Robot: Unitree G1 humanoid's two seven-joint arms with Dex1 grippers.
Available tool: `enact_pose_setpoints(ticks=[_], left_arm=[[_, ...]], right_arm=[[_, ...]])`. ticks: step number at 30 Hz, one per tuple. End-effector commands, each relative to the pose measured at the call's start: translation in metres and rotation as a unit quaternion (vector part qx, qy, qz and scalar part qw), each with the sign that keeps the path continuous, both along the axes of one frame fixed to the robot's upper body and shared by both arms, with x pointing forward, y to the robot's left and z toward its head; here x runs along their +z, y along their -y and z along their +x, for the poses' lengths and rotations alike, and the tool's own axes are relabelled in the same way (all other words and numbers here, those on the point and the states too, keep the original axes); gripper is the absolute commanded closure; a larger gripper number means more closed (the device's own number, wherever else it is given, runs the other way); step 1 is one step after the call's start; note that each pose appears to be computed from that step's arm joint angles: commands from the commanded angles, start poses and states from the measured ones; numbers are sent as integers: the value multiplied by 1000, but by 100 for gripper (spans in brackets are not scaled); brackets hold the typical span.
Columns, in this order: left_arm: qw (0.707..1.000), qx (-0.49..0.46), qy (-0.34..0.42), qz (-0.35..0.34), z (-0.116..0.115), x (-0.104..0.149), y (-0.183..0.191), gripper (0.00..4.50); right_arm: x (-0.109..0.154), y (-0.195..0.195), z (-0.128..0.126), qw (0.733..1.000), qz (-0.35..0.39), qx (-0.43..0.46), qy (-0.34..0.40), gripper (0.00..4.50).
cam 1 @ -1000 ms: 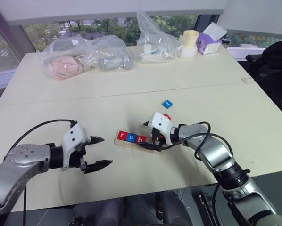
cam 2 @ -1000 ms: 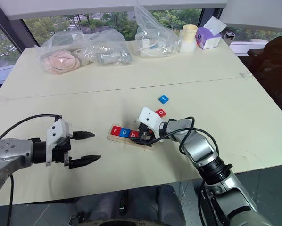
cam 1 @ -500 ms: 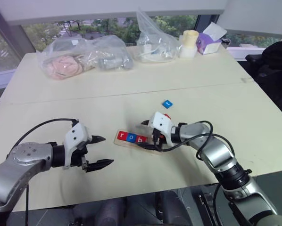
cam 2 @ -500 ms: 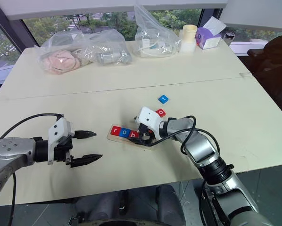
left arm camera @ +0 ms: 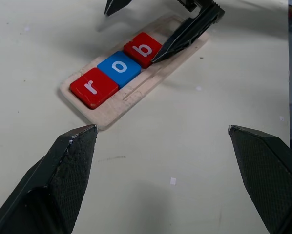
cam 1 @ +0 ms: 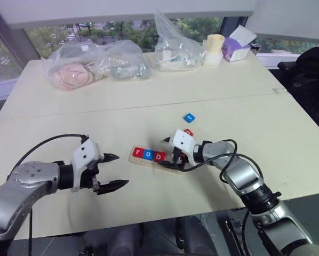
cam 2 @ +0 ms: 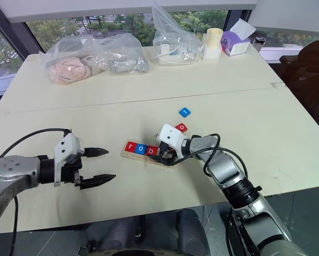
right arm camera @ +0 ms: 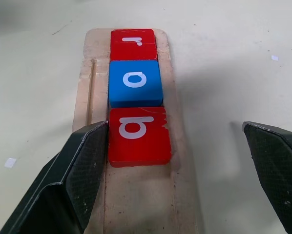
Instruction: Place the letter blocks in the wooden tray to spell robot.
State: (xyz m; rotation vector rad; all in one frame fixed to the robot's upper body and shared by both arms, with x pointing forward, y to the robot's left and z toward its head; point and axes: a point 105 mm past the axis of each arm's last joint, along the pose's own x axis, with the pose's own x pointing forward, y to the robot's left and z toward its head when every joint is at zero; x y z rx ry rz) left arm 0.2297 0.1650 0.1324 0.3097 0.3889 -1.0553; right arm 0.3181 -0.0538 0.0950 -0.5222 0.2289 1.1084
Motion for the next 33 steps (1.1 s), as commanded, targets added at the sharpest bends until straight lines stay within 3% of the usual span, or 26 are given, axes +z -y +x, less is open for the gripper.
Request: enact_pose_setpoints(ticks=[1,6,11,15,25,27,30,33], left_arm=[[1000,-1,20,-4,0,9,0,0],[996,16,47,-68,11,36,5,0],[987,27,83,-132,25,66,13,0],[984,31,99,-147,37,70,24,0],[985,20,91,-144,44,62,38,0],[988,13,81,-134,40,57,39,0],[991,7,59,-116,32,48,35,0],[994,3,52,-99,29,42,31,0]], right_arm=[[32,-9,-6,997,67,18,16,8],[72,9,-5,984,172,-43,1,8],[85,56,13,957,204,-208,1,8],[61,72,24,943,159,-293,-1,8],[5,60,44,956,76,-285,-10,8],[-2,67,52,948,70,-309,-9,8],[-2,69,57,943,80,-323,-7,95],[0,65,55,943,85,-321,-6,252]])
